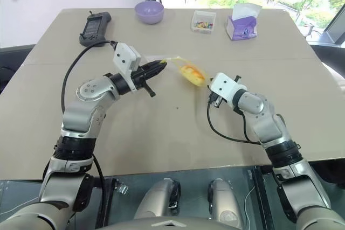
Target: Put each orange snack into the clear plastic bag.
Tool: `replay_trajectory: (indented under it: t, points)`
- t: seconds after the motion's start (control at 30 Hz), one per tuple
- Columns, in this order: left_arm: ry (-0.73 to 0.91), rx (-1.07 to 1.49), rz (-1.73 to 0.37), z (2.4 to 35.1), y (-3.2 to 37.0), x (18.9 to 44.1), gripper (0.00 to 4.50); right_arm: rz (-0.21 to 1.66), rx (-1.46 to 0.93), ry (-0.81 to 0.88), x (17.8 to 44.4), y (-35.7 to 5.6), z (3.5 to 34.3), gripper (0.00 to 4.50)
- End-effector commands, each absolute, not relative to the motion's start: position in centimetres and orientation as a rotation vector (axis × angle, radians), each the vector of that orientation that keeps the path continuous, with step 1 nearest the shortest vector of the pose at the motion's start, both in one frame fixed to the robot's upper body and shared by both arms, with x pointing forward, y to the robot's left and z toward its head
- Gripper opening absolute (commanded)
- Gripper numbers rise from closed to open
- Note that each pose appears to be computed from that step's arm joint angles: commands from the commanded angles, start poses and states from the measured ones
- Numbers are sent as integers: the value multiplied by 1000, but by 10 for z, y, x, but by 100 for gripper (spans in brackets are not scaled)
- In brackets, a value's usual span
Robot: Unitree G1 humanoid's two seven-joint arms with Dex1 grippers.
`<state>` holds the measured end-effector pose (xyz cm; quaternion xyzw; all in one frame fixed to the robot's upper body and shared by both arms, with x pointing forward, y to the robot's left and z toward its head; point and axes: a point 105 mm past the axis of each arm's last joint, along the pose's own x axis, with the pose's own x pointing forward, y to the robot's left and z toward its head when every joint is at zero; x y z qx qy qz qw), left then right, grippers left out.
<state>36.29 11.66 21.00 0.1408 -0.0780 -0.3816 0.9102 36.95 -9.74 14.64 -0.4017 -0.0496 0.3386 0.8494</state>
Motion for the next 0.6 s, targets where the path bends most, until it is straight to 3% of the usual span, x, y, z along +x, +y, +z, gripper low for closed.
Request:
replay_trajectory:
  t: [0.03, 0.33, 0.47, 0.6]
  points:
    - [-223, 301, -788, 226, 115, 357, 0, 677, -845, -170, 372, -103, 171, 12]
    - [-244, 240, -791, 248, 125, 365, 0, 546, -1022, -280, 388, -156, 264, 12]
    - [-234, 237, -823, 247, 119, 367, 0, 591, -1087, -242, 390, -162, 269, 12]
    - [-216, 295, -795, 247, 114, 387, 0, 548, -1135, -227, 406, -170, 266, 12]
